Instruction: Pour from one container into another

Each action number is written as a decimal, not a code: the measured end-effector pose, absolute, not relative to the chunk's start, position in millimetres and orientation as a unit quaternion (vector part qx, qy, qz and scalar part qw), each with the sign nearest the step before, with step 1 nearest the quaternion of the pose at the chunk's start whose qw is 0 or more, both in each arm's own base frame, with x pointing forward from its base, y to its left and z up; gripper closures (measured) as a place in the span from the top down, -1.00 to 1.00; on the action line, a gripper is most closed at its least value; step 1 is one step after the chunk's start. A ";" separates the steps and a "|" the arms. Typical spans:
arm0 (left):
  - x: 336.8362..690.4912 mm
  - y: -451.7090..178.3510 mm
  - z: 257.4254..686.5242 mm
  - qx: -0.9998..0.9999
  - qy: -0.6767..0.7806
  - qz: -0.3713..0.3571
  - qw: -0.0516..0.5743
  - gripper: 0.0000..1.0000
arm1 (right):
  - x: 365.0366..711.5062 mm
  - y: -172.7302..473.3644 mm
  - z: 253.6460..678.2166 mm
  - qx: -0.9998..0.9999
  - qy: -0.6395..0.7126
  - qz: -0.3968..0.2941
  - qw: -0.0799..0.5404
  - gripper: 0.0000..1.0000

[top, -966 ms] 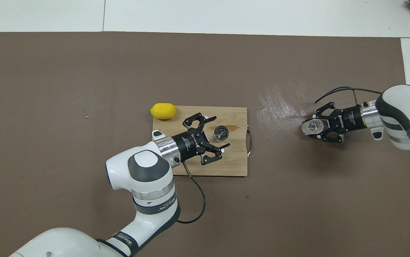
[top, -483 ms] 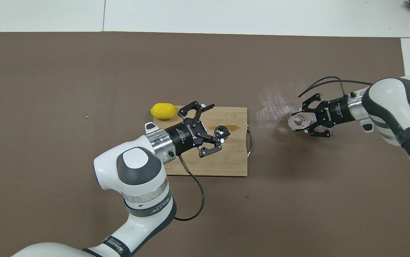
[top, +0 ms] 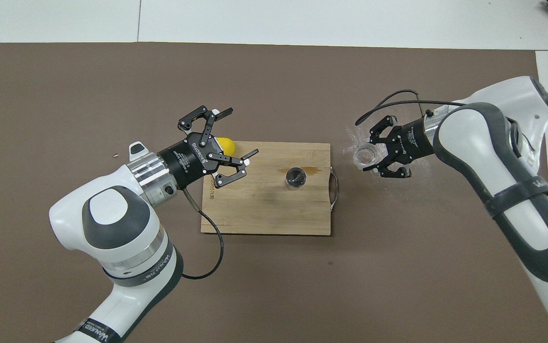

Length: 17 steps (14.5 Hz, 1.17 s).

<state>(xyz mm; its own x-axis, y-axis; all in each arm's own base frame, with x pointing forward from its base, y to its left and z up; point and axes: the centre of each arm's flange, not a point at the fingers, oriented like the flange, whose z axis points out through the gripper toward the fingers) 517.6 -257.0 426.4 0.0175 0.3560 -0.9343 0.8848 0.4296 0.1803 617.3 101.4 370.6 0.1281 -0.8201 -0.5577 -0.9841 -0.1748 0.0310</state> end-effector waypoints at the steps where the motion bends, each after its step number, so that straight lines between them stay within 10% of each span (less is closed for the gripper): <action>1: 522.6 -250.1 429.2 0.500 0.641 -0.242 0.530 1.00 | 619.2 114.8 377.2 -0.732 0.622 0.221 0.166 0.01; 17: 560.9 -144.1 516.1 0.958 0.251 0.101 0.098 1.00 | 600.4 240.4 411.9 -0.805 0.580 0.105 0.070 0.01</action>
